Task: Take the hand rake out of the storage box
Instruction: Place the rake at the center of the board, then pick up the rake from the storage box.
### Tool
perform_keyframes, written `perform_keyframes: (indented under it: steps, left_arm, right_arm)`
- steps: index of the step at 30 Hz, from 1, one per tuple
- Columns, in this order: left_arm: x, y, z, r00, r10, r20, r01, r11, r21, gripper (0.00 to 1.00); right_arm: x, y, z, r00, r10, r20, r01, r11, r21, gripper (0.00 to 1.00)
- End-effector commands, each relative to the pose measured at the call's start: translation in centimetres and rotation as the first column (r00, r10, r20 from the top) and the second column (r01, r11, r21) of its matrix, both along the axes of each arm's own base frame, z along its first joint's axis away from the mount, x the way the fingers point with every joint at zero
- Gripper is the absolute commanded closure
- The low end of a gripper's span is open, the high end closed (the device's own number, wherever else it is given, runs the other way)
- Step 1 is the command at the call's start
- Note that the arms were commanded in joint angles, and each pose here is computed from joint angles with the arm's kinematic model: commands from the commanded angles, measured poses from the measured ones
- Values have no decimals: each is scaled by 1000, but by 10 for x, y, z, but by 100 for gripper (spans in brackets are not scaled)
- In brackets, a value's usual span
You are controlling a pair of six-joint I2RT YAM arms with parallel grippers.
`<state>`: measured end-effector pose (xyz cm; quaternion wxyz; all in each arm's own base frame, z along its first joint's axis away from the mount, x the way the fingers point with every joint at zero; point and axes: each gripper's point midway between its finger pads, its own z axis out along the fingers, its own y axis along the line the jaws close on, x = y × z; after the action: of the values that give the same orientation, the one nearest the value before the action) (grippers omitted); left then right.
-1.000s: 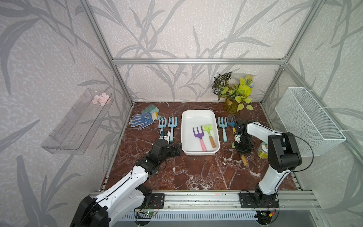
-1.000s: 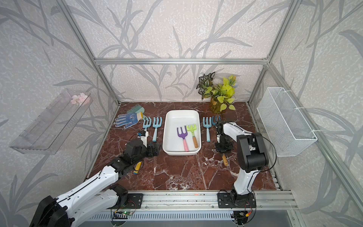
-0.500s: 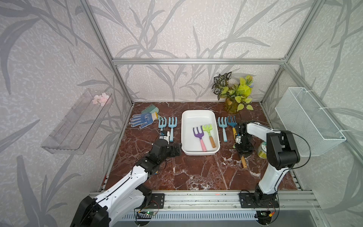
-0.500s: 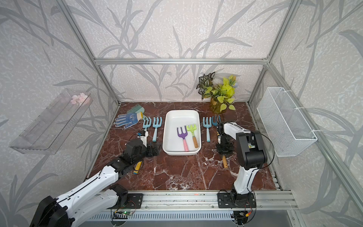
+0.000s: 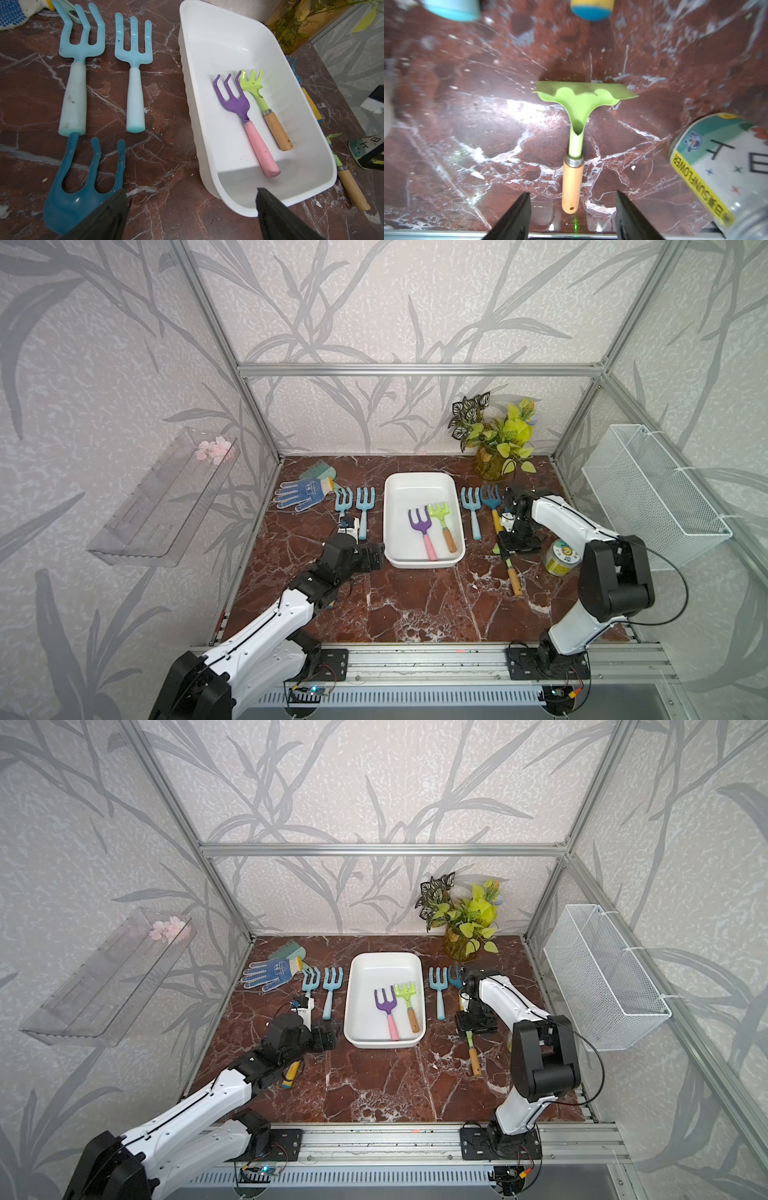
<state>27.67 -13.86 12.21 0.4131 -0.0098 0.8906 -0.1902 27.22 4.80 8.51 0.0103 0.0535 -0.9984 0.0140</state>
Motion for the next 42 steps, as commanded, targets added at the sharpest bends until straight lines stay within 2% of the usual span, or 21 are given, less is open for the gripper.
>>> perform_keyframes:
  steps: [1, 2, 6, 8, 14, 18, 26, 28, 33, 39, 42]
  left_arm:
    - [5, -3, 10, 1000, -14, 2, 14, 1000, 6, 3]
    - [7, -5, 10, 1000, -18, 1, 18, 1000, 8, 3]
    - [12, -9, 7, 998, -26, -51, 28, 999, 35, 3]
    - [14, -13, 5, 996, -36, -79, 40, 998, 45, 3]
    - [26, -29, 11, 990, -63, -124, 76, 992, 98, 3]
    - [43, -44, 19, 982, -73, -173, 95, 988, 125, 3]
    - [64, -79, 26, 967, -90, -237, 129, 979, 157, 4]
    - [68, -88, 23, 963, -93, -251, 136, 978, 158, 4]
    - [73, -117, 8, 946, -104, -307, 165, 970, 178, 7]
    - [75, -147, -14, 925, -91, -369, 167, 970, 179, 9]
    - [76, -159, -24, 915, -85, -394, 167, 970, 177, 11]
  right_arm:
    - [22, 20, 30, 982, 15, 190, -27, 998, 57, 22]
    - [27, 26, 35, 972, 10, 236, -30, 996, 80, 17]
    - [42, 59, 51, 919, -21, 393, -67, 975, 210, 9]
    - [46, 72, 54, 888, -35, 459, -94, 962, 256, 1]
    - [58, 100, 55, 811, -80, 580, -170, 916, 364, 1]
    - [68, 107, 56, 754, -102, 649, -210, 899, 385, 1]
    - [80, 105, 66, 654, -153, 741, -231, 892, 388, 1]
    - [79, 107, 65, 651, -154, 743, -240, 887, 394, 1]
    - [78, 107, 64, 645, -163, 746, -244, 882, 404, 1]
    - [68, 96, 74, 575, -211, 791, -240, 880, 409, 1]
    - [65, 94, 76, 559, -222, 799, -242, 878, 413, 1]
